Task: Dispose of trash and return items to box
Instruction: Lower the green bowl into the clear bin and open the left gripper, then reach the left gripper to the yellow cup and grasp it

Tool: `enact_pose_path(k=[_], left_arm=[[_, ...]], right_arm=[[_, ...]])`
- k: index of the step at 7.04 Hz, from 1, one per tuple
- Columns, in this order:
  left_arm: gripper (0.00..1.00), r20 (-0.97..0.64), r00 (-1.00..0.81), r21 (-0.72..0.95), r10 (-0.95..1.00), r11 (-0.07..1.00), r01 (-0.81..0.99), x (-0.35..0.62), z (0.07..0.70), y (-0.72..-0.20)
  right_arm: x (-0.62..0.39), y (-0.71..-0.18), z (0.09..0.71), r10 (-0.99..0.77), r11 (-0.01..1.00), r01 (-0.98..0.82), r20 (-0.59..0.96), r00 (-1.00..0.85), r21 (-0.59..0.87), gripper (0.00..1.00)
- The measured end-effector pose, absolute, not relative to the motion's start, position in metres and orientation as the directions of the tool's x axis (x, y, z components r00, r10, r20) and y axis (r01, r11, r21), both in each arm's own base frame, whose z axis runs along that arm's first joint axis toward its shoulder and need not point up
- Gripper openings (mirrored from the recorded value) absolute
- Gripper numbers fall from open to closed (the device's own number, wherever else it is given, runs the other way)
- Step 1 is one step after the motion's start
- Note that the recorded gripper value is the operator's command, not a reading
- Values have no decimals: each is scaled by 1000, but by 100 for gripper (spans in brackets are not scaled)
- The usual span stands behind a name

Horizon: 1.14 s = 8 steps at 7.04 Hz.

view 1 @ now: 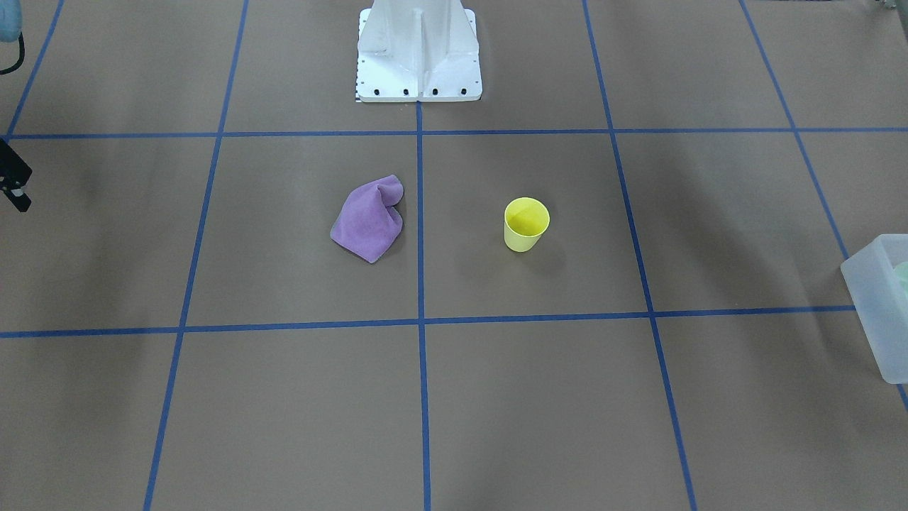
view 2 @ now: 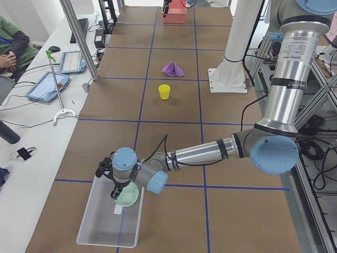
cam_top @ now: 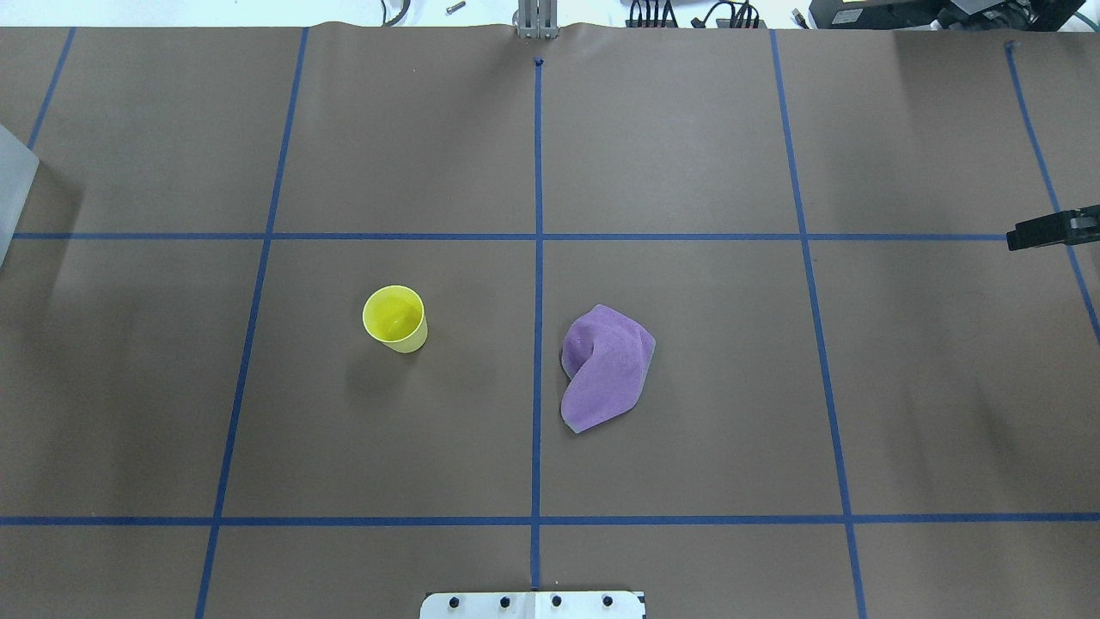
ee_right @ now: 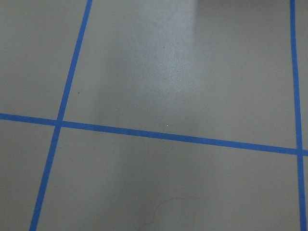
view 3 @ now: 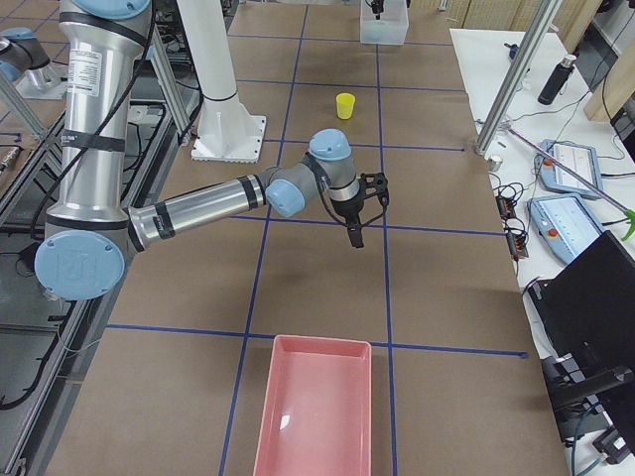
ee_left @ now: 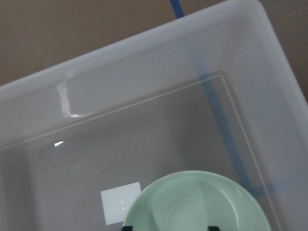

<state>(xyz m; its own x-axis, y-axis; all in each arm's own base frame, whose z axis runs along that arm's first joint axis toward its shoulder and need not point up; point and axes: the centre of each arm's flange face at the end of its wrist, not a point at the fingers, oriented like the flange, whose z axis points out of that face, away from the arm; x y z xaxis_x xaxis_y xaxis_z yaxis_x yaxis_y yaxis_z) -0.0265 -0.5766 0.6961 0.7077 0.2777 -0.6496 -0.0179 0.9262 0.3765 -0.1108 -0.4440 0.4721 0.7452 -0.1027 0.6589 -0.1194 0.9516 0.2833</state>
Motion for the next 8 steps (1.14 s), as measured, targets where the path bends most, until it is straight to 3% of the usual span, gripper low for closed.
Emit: enact_pose_path(k=[3, 6, 8], left_arm=[[99, -756, 645, 250, 117, 961, 119, -10, 517, -554], [99, -779, 627, 121, -23, 975, 186, 204, 383, -488], [99, -798, 601, 82, -45, 980, 182, 338, 327, -433]], right_arm=[[-111, -444, 473, -102, 952, -119, 659, 745, 281, 100], [-110, -443, 474, -88, 954, -128, 663, 744, 270, 100], [-110, -443, 475, -85, 955, -130, 662, 744, 268, 100]])
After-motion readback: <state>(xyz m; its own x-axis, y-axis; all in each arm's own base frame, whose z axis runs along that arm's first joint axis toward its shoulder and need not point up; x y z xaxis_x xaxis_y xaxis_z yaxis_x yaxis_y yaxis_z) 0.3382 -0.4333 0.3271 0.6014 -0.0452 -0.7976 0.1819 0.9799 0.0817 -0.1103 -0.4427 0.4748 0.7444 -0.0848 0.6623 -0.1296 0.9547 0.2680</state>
